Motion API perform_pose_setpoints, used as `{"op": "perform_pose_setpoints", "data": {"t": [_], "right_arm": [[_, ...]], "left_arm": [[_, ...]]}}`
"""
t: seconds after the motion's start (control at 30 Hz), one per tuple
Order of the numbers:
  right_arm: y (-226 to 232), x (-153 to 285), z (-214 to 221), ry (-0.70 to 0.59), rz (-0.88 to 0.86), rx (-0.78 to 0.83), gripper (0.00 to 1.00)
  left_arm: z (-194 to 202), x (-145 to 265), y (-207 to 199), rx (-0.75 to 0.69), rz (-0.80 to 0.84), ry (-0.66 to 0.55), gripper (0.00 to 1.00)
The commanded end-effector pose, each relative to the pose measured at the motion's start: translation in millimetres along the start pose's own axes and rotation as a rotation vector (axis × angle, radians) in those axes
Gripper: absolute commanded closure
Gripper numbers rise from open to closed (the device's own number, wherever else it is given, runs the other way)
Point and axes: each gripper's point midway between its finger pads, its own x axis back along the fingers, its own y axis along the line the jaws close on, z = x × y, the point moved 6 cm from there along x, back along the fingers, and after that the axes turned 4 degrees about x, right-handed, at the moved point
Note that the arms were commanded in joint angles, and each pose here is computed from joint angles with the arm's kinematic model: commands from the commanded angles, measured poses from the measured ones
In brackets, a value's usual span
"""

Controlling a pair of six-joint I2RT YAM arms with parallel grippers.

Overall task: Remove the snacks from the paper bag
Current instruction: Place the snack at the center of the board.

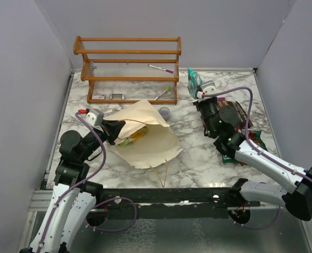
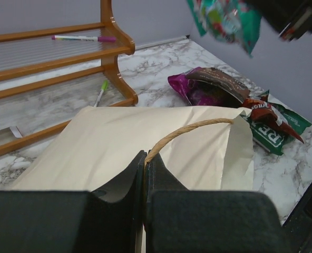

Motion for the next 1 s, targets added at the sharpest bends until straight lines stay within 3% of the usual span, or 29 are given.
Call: {"op": "perform_pose_setpoints", "data": {"t": [0.0,0.2,0.3,0.63,0.83,0.97], "right_arm": [[17,19,86,0.245,-0.031,-0.222,0.99],[54,71,139,0.396,-0.193,-0.456,0.99],[60,96,158,0.479,-0.185,-0.534,0.99],[27,157,216,0.667,0.306,-0.666,0.98],[6,165,212,0.668,0.497,-0.677,0.69],[-8,166,197,0.631,0.535,-0.697,0.48]], "left_arm": [[-12,7,-8,-0.039,0.038,-0.074,1.0],[-15,11,-13,-0.038,0.06,-0.092,1.0],[-14,11,-19,-0.017,0.111,-0.088,1.0],[3,10,-34,0.134,0.242,0.009,1.0],[7,12,-36,0.164,0.246,0.03,1.0],[7,11,-34,0.16,0.237,0.018,1.0]]}}
